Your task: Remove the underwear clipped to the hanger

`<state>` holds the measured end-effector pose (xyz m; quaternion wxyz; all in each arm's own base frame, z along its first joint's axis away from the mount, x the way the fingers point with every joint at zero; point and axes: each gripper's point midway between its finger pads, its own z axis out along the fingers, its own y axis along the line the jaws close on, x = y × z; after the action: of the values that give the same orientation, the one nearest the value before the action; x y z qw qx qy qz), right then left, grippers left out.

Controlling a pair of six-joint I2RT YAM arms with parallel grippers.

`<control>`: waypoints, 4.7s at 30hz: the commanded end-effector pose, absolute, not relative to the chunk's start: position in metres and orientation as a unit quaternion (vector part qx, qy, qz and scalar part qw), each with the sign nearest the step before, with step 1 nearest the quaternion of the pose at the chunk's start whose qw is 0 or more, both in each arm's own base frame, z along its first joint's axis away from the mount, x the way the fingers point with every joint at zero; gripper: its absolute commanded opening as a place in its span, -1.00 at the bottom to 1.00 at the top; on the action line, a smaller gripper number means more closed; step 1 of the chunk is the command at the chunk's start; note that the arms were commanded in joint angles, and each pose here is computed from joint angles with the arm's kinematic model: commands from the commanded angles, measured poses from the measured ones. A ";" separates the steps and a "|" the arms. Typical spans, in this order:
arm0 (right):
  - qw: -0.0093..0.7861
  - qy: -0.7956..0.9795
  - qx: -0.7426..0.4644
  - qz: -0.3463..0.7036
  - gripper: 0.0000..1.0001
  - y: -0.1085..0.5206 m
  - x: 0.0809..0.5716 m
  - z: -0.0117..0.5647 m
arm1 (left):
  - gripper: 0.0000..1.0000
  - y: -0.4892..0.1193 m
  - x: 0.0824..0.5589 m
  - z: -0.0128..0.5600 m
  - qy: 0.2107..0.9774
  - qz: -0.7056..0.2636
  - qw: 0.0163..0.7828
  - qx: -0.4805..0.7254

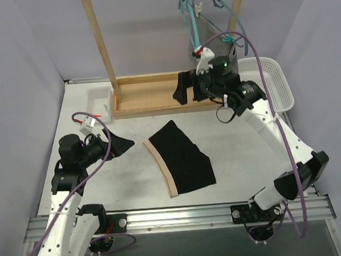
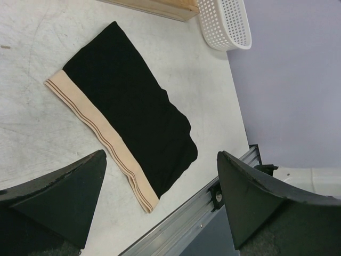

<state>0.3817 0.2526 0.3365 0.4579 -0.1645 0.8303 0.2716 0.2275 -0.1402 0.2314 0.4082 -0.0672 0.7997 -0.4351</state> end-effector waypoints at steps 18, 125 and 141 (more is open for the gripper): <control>0.340 0.934 -0.105 0.037 0.99 0.269 0.262 0.016 | 0.87 -0.141 0.225 0.241 0.794 -0.440 0.416 -0.054; 0.394 0.910 0.098 0.087 -1.00 0.135 0.554 0.031 | -0.95 -0.118 0.552 0.079 0.861 -0.299 0.373 -0.174; 0.338 0.934 0.088 0.081 -1.00 0.131 0.492 0.002 | -0.95 -0.123 0.502 0.034 0.891 -0.269 0.319 -0.181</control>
<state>0.5418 0.1378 0.0388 0.4223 0.0948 0.8948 0.1095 0.5352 -0.1190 0.0605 0.3673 -0.1813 0.8662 -0.2861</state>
